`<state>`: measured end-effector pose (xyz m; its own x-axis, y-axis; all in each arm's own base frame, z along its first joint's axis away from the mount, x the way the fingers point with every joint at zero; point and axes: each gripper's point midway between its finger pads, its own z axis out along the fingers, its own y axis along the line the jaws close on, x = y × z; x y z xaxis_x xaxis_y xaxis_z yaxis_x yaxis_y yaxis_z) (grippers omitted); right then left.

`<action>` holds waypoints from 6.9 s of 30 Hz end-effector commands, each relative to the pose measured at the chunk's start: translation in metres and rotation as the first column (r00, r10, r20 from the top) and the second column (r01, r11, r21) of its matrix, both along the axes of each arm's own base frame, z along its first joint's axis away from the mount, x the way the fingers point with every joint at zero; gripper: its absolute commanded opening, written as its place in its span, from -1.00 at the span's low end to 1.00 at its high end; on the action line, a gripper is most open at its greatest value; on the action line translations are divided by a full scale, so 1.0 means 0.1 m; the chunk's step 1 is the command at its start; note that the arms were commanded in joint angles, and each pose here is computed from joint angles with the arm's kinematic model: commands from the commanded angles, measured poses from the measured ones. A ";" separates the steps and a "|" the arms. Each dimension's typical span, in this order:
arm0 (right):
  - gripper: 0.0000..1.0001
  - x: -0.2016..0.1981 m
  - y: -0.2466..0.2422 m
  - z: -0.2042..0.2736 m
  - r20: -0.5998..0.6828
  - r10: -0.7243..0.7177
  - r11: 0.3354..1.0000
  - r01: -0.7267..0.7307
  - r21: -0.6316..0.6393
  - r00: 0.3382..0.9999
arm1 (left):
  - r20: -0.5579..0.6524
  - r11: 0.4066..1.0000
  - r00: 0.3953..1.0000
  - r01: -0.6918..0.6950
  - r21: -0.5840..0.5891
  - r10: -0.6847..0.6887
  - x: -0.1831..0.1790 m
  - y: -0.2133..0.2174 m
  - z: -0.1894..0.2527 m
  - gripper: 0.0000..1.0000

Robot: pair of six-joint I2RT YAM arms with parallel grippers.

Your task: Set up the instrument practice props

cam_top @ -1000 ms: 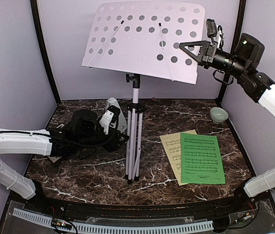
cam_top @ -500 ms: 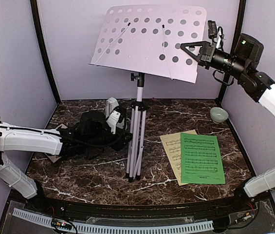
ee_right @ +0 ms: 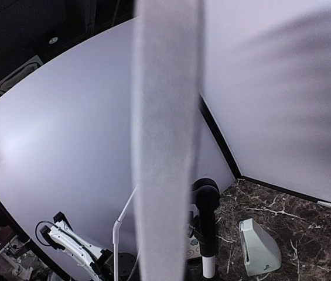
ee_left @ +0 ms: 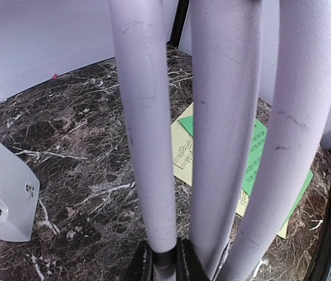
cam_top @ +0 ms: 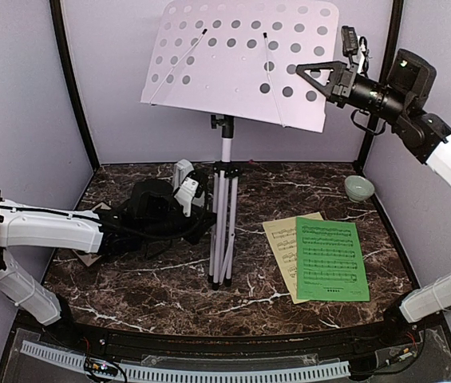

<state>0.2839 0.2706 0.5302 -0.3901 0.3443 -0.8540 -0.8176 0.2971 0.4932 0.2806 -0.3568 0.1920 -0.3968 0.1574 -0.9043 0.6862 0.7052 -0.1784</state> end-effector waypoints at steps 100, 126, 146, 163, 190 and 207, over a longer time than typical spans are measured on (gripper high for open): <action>-1.00 -0.96 0.20 0.73 0.574 0.191 0.976 -0.216 -0.026 0.796 | 0.262 0.992 0.965 0.040 -0.117 -0.008 0.04 0.54 1.26 0.68; -1.00 -1.02 0.14 0.85 0.594 0.158 0.975 -0.219 0.031 0.789 | 0.299 0.961 0.952 0.021 -0.275 0.065 0.32 0.24 1.50 0.37; -1.00 -1.11 0.04 1.24 0.678 0.087 0.963 -0.235 0.129 0.730 | 0.170 0.988 0.974 -0.145 -0.046 0.151 0.36 0.59 0.92 0.35; -1.00 -1.15 -0.03 1.33 0.696 0.051 0.955 -0.238 0.175 0.717 | 0.121 0.996 0.990 -0.061 -0.070 0.070 0.45 0.37 0.81 0.59; -1.00 -1.13 -0.22 1.65 0.751 -0.048 0.949 -0.205 0.241 0.659 | 0.037 0.993 0.995 -0.094 0.075 0.092 0.65 0.41 0.26 0.61; -1.00 -1.15 -0.20 1.51 0.716 0.001 0.945 -0.235 0.228 0.698 | 0.236 0.998 0.971 0.016 0.062 -0.030 0.27 0.60 0.69 0.67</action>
